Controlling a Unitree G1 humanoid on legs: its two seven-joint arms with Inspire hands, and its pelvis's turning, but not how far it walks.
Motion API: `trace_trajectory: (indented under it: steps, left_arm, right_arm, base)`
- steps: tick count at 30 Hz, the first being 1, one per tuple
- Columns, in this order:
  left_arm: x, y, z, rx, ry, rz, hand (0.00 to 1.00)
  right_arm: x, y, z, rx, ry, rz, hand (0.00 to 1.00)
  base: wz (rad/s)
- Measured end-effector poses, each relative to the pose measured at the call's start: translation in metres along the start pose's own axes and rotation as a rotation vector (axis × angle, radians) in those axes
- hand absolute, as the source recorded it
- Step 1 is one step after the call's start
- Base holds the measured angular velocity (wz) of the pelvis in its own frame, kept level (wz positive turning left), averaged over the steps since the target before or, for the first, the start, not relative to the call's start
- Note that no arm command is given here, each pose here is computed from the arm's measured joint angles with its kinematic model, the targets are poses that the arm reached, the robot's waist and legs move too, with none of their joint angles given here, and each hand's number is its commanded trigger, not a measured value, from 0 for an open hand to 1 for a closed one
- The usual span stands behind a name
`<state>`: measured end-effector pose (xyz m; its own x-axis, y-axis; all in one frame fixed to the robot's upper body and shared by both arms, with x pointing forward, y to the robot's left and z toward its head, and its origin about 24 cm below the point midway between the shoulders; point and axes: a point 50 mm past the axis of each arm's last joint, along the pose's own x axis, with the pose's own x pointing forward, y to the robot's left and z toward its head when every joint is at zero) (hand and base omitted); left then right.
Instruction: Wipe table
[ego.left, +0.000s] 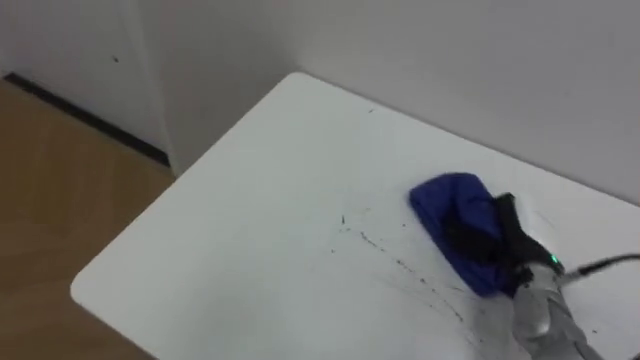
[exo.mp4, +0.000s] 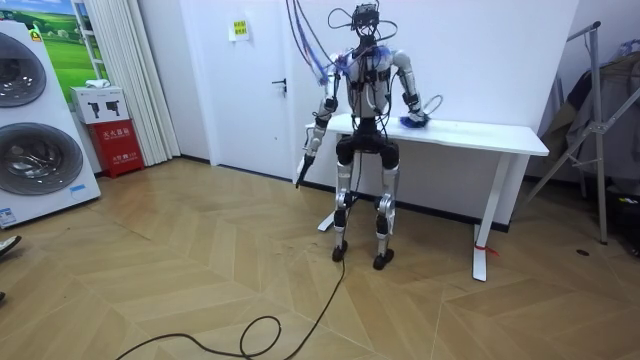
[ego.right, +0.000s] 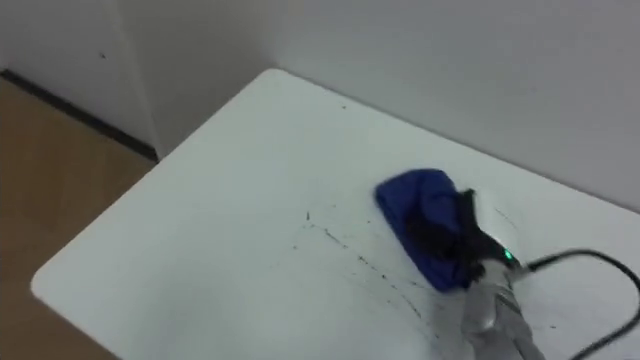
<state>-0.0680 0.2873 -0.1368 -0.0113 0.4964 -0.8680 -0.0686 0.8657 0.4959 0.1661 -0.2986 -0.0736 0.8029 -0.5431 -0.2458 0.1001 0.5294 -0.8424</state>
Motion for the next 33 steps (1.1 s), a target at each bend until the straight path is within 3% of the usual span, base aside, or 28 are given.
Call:
trace_trajectory:
  steps: [3, 6, 9, 13, 16, 18, 21, 23, 26, 28, 30, 33]
  left_arm:
    - [0.000, 0.007, 0.011, 0.010, -0.069, 0.029, 0.00]
    - [0.000, 0.013, 0.021, -0.010, -0.115, 0.064, 0.00]
    - [0.001, 0.007, 0.033, 0.027, -0.149, 0.046, 0.00]
    - [0.000, -0.010, 0.044, 0.054, -0.171, 0.016, 0.00]
    - [0.001, -0.023, 0.046, 0.087, -0.138, -0.020, 0.00]
    - [0.002, -0.029, 0.051, 0.107, -0.124, -0.043, 0.00]
    - [0.002, -0.035, 0.067, 0.136, -0.155, -0.064, 0.00]
    - [0.001, -0.037, 0.062, 0.131, -0.145, -0.078, 0.00]
    - [0.001, -0.030, 0.034, 0.124, -0.058, -0.066, 0.00]
    - [0.001, -0.028, 0.018, 0.121, -0.012, -0.066, 0.00]
    - [-0.002, -0.027, -0.003, 0.124, 0.036, -0.079, 0.00]
    - [0.000, -0.018, 0.003, 0.108, 0.020, -0.055, 0.00]
  right_arm:
    - [-0.027, -0.023, -0.058, -0.010, 0.160, -0.096, 1.00]
    - [-0.046, -0.035, -0.090, -0.021, 0.272, -0.122, 1.00]
    - [-0.042, -0.034, -0.090, -0.014, 0.297, -0.109, 1.00]
    - [-0.016, -0.024, -0.061, -0.011, 0.300, -0.083, 1.00]
    - [0.012, 0.002, 0.013, -0.032, 0.144, 0.061, 1.00]
    - [0.020, 0.029, 0.117, -0.151, -0.216, 0.196, 1.00]
    - [0.015, 0.040, 0.221, -0.208, -0.544, 0.264, 1.00]
    - [0.014, 0.035, 0.246, -0.226, -0.626, 0.272, 1.00]
    - [0.017, 0.040, 0.233, -0.234, -0.597, 0.303, 1.00]
    - [0.022, 0.050, 0.191, -0.197, -0.467, 0.358, 1.00]
    - [0.016, 0.050, 0.157, -0.082, -0.432, 0.311, 1.00]
    - [0.012, 0.039, 0.101, -0.039, -0.322, 0.193, 1.00]
  base:
    - [-0.17]
    - [-0.32]
    - [-0.31]
    - [-0.37]
    - [-1.04]
    - [-0.62]
    - [0.37]
    - [0.76]
    - [0.83]
    - [0.76]
    - [0.49]
    - [0.19]
